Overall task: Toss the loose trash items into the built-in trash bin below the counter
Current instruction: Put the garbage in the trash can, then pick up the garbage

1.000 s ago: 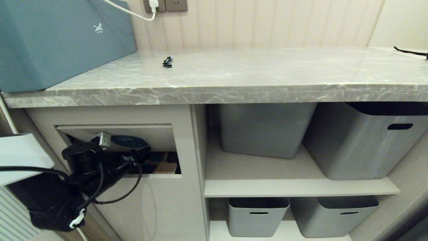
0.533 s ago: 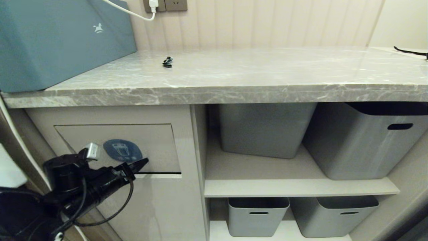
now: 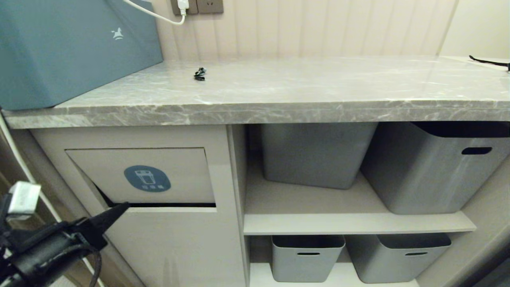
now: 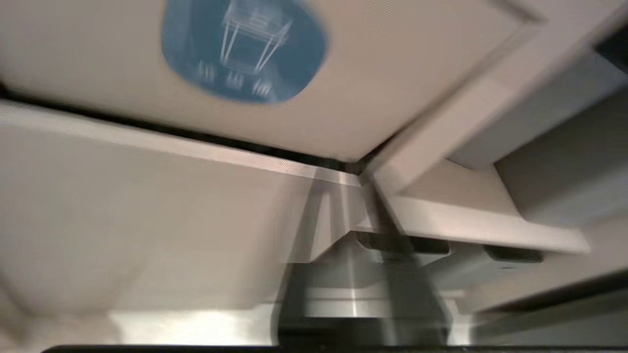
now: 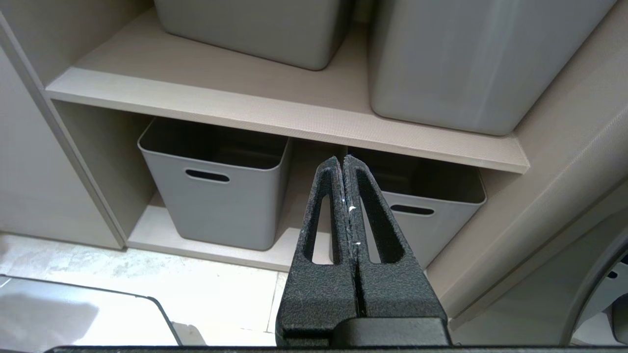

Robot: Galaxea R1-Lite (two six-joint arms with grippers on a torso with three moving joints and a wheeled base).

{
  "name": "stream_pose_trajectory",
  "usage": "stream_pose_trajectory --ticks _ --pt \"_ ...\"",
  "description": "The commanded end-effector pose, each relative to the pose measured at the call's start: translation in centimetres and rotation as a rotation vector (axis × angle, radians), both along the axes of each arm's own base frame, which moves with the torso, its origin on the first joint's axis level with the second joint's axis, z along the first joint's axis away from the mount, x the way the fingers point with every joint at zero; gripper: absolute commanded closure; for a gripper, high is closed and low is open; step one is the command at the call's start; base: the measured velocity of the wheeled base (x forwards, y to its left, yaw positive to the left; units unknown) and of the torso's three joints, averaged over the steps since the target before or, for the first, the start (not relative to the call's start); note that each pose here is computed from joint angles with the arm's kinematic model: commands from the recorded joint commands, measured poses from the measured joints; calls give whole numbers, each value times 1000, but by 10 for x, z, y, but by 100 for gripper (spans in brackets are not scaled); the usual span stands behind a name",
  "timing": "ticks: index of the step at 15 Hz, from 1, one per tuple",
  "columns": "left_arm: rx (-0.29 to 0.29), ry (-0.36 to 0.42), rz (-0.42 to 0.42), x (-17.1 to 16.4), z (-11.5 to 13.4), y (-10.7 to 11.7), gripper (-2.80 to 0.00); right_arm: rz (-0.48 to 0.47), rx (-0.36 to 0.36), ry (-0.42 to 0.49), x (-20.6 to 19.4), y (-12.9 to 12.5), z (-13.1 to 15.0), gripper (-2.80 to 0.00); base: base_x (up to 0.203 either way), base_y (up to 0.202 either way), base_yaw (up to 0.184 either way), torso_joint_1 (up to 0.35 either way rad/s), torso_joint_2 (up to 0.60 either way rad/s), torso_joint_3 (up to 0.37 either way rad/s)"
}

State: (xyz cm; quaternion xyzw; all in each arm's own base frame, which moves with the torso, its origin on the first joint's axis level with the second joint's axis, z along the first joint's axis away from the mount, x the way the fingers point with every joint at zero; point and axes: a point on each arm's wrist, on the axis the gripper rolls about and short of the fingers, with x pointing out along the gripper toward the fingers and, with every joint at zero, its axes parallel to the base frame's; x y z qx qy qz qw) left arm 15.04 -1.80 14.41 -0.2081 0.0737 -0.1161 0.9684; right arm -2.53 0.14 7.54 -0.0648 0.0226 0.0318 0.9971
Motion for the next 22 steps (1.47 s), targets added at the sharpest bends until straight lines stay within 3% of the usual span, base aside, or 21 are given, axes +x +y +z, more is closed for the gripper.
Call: stream_pose_trajectory --ticks 1,4,7,9,10,12,15,19,22 --pt "62 -151 7 -44 25 5 0 1 -2 1 0 0 0 0 0 0 0 0 0 0" --pt "260 -108 134 -81 23 11 0 1 -2 1 0 0 0 0 0 0 0 0 0 0" --pt "345 -65 222 -124 -9 18 0 2 -2 1 0 0 0 0 0 0 0 0 0 0" --pt "366 -86 195 -145 -30 19 0 -1 2 0 0 0 0 0 0 0 0 0 0 0" --pt "392 -60 166 -149 -41 19 0 -1 5 0 0 0 0 0 0 0 0 0 0 0" --pt "504 76 110 -151 -60 18 0 -3 10 2 0 0 0 0 0 0 0 0 0 0" --pt "518 156 225 -153 -64 18 0 -1 8 0 0 0 0 0 0 0 0 0 0 0" --pt "525 111 183 -152 -65 17 0 1 -1 0 0 0 0 0 0 0 0 0 0 0" --pt "523 23 119 -158 -66 17 0 1 -5 1 0 0 0 0 0 0 0 0 0 0"
